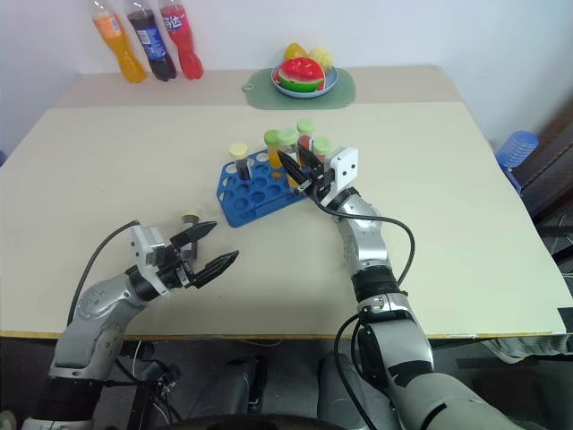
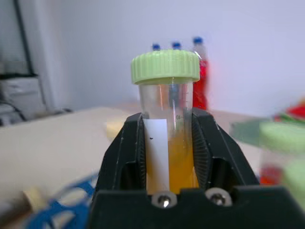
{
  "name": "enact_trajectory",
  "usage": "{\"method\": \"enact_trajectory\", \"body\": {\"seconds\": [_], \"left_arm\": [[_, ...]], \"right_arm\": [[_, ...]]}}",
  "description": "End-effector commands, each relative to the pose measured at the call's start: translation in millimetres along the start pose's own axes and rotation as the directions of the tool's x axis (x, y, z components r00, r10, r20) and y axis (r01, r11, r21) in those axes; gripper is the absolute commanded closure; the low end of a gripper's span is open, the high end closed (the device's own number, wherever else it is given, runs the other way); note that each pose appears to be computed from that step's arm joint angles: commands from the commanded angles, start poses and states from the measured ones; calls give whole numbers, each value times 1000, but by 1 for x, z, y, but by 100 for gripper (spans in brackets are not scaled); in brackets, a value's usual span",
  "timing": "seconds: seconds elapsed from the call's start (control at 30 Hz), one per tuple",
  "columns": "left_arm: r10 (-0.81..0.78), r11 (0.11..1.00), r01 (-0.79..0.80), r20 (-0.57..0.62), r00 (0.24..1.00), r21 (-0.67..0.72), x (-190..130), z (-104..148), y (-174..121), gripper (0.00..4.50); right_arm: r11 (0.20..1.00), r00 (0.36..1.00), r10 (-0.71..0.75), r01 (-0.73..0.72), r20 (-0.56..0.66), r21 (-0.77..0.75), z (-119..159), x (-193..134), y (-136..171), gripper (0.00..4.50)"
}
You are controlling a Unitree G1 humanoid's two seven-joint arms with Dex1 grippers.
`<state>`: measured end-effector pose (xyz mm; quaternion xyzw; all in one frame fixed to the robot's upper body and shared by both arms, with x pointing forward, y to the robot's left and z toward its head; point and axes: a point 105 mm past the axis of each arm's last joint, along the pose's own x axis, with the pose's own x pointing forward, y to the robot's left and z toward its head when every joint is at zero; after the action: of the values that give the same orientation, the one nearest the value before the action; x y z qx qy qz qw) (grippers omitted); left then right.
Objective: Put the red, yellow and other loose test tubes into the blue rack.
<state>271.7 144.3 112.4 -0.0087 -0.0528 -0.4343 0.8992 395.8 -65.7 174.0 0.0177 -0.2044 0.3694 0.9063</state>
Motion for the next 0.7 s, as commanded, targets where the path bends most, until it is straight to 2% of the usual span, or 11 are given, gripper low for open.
{"method": "enact_trajectory", "body": {"seconds": [0.03, 0.4, 0.63, 0.7], "left_arm": [[6, 1000, -7, 40, 999, 24, -1, 14, -2, 0], [45, 999, -45, 26, 999, 19, -9, 11, -3, 0], [67, 997, -67, 21, 998, 31, -13, 11, -1, 0], [69, 997, -70, 22, 997, 30, -13, 11, -1, 0]], "right_arm": [[999, 998, -7, 9, 60, -37, 8, 13, 2, 369], [999, 999, -47, 47, 15, -20, -14, 28, 10, 369], [1000, 1000, -24, 24, -16, -16, -25, 17, 9, 369], [999, 1000, 1, -1, 2, -37, -21, 15, 10, 262]]}}
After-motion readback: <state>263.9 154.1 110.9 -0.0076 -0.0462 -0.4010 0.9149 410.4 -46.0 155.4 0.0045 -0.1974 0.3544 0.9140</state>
